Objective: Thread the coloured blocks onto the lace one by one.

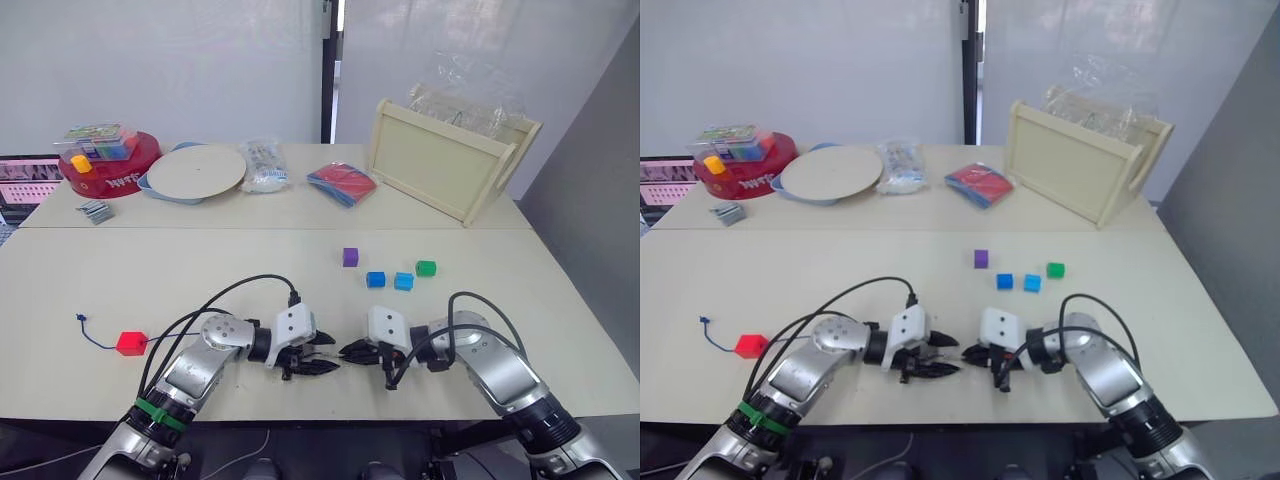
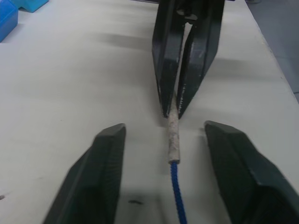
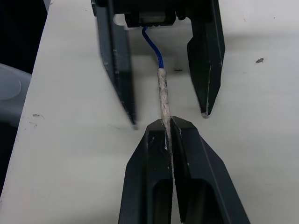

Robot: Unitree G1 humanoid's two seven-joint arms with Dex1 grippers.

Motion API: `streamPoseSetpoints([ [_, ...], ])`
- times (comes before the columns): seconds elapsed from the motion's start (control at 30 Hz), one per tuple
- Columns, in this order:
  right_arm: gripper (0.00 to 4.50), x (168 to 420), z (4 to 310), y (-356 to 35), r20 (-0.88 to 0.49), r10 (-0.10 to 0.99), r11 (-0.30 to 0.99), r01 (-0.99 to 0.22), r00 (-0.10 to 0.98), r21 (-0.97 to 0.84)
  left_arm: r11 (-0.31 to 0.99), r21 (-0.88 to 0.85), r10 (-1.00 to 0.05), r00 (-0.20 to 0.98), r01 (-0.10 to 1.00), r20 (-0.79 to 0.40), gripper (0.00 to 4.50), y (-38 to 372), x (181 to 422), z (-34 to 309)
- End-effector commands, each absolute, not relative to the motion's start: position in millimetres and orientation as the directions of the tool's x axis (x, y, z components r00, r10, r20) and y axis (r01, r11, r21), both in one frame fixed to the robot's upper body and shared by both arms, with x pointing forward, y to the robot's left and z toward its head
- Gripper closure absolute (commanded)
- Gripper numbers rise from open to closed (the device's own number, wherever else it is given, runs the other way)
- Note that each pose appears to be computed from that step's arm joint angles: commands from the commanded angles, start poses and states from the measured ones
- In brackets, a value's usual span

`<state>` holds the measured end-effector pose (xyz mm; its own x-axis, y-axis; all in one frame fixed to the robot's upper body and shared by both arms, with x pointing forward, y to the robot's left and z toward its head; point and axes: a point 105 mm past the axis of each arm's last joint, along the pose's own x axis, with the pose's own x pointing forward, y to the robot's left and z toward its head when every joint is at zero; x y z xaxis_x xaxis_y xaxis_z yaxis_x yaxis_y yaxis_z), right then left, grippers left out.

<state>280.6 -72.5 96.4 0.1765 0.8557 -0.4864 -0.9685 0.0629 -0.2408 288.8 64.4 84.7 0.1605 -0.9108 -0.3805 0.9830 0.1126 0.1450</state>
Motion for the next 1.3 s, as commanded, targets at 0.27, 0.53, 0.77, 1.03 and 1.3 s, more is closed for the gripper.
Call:
streamPoseSetpoints([
  [0.27, 4.5, 278.2, 101.1, -71.1, -0.485, 0.856, 0.058, -0.965, 0.179, -0.255, 0.127, 0.157, -0.918, 0.176, 0.979, -0.354, 4.47, 68.6, 291.1, 92.8],
  [0.53, 4.5, 272.6, 102.7, -68.6, -0.469, 0.869, 0.06, -0.974, 0.158, -0.218, 0.141, 0.151, -0.922, 0.185, 0.979, -0.339, 4.47, 71.3, 292.5, 96.3],
  [0.77, 2.86, 275.7, 132.3, -83.0, -0.29, 0.89, 0.31, -0.934, 0.351, -0.178, 0.159, 0.132, -0.924, 0.195, 0.978, -0.33, 4.5, 86.0, 294.1, 105.8],
  [1.03, 0.48, 279.6, 134.6, -153.4, -0.101, 0.582, 0.808, -0.588, 0.807, -0.034, 0.179, 0.087, -0.921, 0.198, 0.98, -0.334, 4.5, 108.6, 285.3, 116.4],
  [1.3, 0.48, 312.4, 112.2, -190.4, -0.045, 0.039, 0.999, -0.039, 0.998, 0.002, 0.182, 0.076, -0.916, 0.197, 0.98, -0.35, 4.5, 111.8, 284.4, 115.3],
])
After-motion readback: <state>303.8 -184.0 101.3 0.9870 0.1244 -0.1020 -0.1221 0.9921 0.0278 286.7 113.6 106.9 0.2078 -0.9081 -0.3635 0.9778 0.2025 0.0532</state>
